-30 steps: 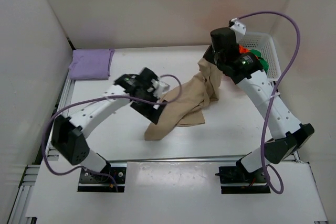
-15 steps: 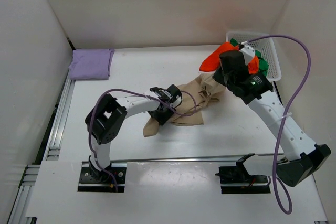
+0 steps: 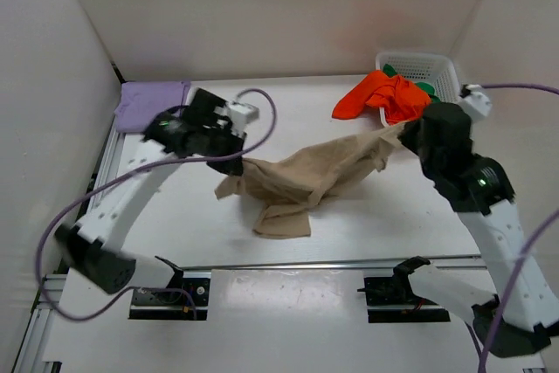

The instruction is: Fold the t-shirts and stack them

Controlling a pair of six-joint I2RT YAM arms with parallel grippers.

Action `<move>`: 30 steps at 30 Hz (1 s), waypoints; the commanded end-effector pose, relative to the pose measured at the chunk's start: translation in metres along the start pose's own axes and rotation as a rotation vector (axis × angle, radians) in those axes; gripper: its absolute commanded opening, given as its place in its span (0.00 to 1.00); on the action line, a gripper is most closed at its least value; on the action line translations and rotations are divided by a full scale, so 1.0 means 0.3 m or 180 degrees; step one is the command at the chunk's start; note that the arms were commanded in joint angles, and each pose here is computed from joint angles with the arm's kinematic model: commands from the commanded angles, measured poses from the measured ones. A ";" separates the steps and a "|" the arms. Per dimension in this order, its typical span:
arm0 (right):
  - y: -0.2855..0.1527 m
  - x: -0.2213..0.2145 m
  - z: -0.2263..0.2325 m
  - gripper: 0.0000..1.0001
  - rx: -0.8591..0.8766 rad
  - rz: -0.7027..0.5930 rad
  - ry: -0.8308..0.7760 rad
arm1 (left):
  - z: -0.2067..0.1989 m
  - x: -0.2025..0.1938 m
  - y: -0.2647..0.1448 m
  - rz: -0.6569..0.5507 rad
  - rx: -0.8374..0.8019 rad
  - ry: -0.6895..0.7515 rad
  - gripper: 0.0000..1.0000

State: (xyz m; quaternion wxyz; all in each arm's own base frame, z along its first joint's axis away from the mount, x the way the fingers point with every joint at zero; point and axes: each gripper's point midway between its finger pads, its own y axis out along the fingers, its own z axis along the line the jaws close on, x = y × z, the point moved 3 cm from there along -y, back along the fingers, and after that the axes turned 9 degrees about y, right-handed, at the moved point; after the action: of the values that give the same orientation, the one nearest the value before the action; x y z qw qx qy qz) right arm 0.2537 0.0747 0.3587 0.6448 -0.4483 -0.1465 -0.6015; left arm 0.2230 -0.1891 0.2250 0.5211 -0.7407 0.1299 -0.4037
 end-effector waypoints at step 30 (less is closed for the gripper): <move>0.315 -0.239 -0.139 0.01 -0.0284 0.1476 -0.0514 | 0.456 -0.040 0.031 -0.0528 0.0695 -0.1005 1.00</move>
State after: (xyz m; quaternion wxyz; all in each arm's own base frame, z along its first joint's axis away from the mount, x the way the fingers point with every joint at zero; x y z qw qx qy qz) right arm 0.3099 0.0703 0.2369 0.7097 -0.5788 -0.0486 -0.3987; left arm 0.3305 -0.0527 0.1292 0.5430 -0.8253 -0.0333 -0.1515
